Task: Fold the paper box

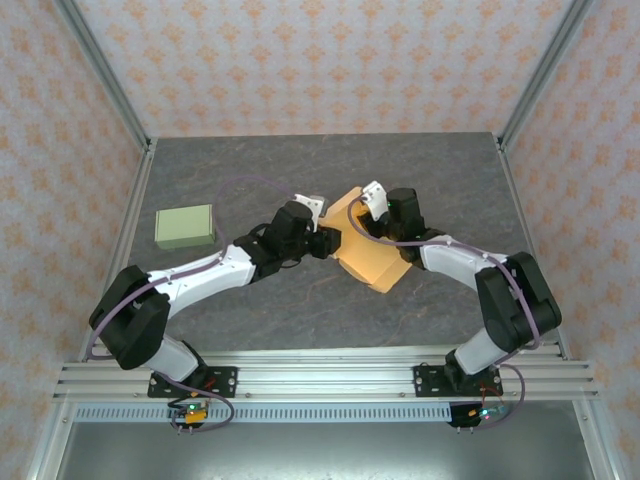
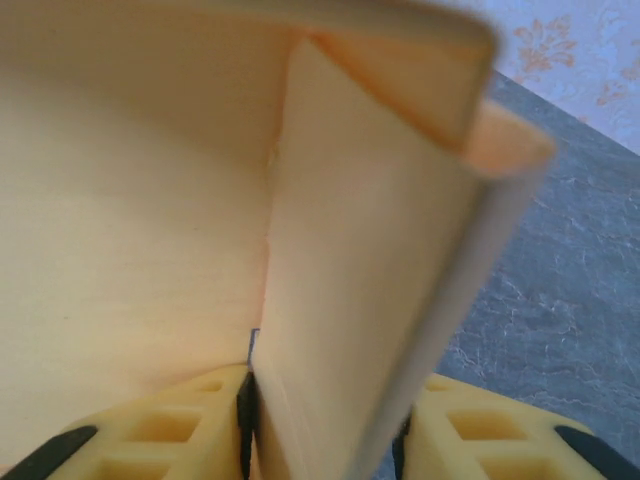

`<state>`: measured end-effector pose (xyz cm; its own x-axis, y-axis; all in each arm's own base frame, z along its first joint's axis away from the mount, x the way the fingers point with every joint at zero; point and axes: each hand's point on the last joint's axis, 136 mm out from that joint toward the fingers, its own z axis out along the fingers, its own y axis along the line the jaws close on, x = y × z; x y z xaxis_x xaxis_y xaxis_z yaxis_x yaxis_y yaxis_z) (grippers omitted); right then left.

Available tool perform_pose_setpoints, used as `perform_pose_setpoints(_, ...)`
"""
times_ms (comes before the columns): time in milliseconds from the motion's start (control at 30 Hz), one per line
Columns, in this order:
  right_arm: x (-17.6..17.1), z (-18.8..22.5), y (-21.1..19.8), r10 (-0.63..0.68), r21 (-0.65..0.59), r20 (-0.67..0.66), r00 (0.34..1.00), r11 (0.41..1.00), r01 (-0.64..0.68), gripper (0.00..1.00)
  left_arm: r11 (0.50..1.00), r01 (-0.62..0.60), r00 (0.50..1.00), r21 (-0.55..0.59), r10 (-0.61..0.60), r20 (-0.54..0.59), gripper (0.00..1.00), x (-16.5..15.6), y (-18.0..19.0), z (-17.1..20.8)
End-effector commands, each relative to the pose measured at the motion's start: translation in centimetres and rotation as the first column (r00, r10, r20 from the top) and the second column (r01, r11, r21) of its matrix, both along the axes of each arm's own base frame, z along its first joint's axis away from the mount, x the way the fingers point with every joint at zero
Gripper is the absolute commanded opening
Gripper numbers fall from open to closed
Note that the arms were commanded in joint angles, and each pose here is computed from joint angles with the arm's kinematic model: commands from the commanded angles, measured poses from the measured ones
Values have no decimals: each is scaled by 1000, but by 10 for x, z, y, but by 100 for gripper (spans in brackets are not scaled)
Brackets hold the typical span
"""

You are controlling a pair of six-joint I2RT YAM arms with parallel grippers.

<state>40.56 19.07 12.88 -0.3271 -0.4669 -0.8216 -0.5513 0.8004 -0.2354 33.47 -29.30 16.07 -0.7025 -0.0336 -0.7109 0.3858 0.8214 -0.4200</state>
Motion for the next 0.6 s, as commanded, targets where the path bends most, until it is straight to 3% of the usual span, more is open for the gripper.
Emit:
perform_pose_setpoints(0, 24, 21, -19, -148, 12, 97, 984, 989, 148, 36, 998, 16, 1000, -55, -15, 19, 20, -6, -3, 18)
perform_pose_setpoints(67, 22, 20, -18, -141, 23, 86, 986, 990, 139, 38, 999, 12, 1000, -48, -12, 19, 20, -6, -2, 16)
perform_pose_setpoints(233, -7, 37, 1, -11, 113, 26, 1000, 994, 8, 62, 999, -37, 999, 7, 37, 33, 20, 4, 6, 4)
perform_pose_setpoints(333, -16, 57, -13, -90, 166, 27, 996, 982, 85, 68, 995, -97, 995, 32, 96, 31, 20, 18, 14, -5)
perform_pose_setpoints(433, -31, 80, -26, -155, 223, -14, 988, 963, 154, 77, 986, -161, 987, -38, 161, -7, 20, 33, 18, -7)
perform_pose_setpoints(500, -40, 98, -35, -213, 290, -57, 975, 931, 220, 86, 977, -193, 981, -87, 191, -24, 20, 41, 19, -5)
perform_pose_setpoints(567, -45, 116, -50, -310, 348, -107, 945, 879, 327, 88, 968, -229, 973, -102, 226, -36, 20, 49, 22, -4)
